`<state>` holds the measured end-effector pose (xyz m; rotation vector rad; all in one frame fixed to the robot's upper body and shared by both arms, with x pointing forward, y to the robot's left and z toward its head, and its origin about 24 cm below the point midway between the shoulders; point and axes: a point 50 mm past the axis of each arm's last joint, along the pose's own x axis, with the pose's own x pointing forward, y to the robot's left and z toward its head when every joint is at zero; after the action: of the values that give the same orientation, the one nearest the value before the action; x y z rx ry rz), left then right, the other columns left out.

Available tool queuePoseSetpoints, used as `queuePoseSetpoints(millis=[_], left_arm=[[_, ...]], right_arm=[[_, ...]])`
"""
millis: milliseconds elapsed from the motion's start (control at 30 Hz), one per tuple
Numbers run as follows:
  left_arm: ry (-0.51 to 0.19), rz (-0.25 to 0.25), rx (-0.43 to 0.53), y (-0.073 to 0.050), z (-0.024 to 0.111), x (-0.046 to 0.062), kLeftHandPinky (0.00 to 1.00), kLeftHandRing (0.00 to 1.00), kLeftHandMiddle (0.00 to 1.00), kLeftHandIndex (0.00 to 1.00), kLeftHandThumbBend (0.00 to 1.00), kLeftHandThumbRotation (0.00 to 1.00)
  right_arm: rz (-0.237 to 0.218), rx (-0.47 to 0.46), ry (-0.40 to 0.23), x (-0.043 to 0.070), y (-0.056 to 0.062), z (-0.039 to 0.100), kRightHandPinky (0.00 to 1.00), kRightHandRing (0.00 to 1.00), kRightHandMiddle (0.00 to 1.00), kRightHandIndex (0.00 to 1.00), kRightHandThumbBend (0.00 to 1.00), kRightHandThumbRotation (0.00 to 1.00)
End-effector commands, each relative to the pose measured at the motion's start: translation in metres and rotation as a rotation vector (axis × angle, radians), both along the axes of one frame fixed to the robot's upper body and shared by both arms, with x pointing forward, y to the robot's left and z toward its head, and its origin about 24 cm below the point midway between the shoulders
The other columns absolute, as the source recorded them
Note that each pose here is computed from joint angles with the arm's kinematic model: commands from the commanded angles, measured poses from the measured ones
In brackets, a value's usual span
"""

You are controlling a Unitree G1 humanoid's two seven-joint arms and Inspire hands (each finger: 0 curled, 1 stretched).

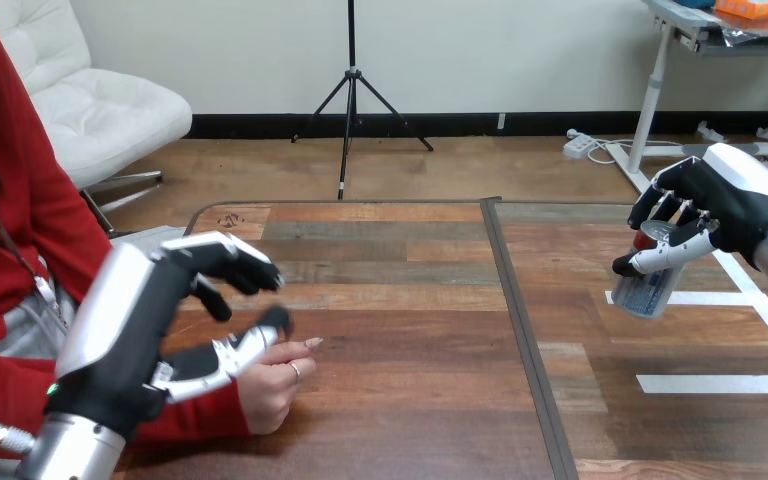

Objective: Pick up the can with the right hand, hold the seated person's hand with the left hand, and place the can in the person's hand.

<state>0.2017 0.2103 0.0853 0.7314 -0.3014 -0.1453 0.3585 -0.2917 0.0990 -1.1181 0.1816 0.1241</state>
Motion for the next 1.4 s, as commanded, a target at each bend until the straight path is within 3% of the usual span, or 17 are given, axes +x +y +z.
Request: queuePoseSetpoints(millis=[0,233,333,933,1367], left_arm=[[-0.051,-0.035,0.198,-0.009,0.021,0.006,0.47,0.61,0.64,0.59,0.81,0.01],[0.017,-0.044,0.346,-0.014,0.019,0.007,0.56,0.67,0.72,0.68,0.96,0.11],[0.038,-0.054,0.389,-0.016,0.017,0.009,0.59,0.69,0.74,0.70,0.98,0.13],[0.114,-0.100,0.550,-0.022,0.009,0.018,0.66,0.76,0.79,0.74,1.00,0.15],[0.138,-0.094,0.630,-0.021,0.005,0.025,0.66,0.75,0.78,0.74,1.00,0.15]], right_arm=[[0.058,0.013,-0.177,0.017,0.009,0.055,0.36,0.40,0.46,0.49,0.73,0.00],[0.075,0.009,-0.182,0.017,0.012,0.054,0.35,0.39,0.45,0.48,0.72,0.00],[0.075,0.003,-0.182,0.018,0.013,0.053,0.35,0.39,0.45,0.48,0.73,0.00],[0.094,0.000,-0.182,0.018,0.016,0.053,0.36,0.40,0.45,0.49,0.72,0.00],[0.089,-0.001,-0.182,0.018,0.016,0.053,0.36,0.39,0.45,0.49,0.72,0.00]])
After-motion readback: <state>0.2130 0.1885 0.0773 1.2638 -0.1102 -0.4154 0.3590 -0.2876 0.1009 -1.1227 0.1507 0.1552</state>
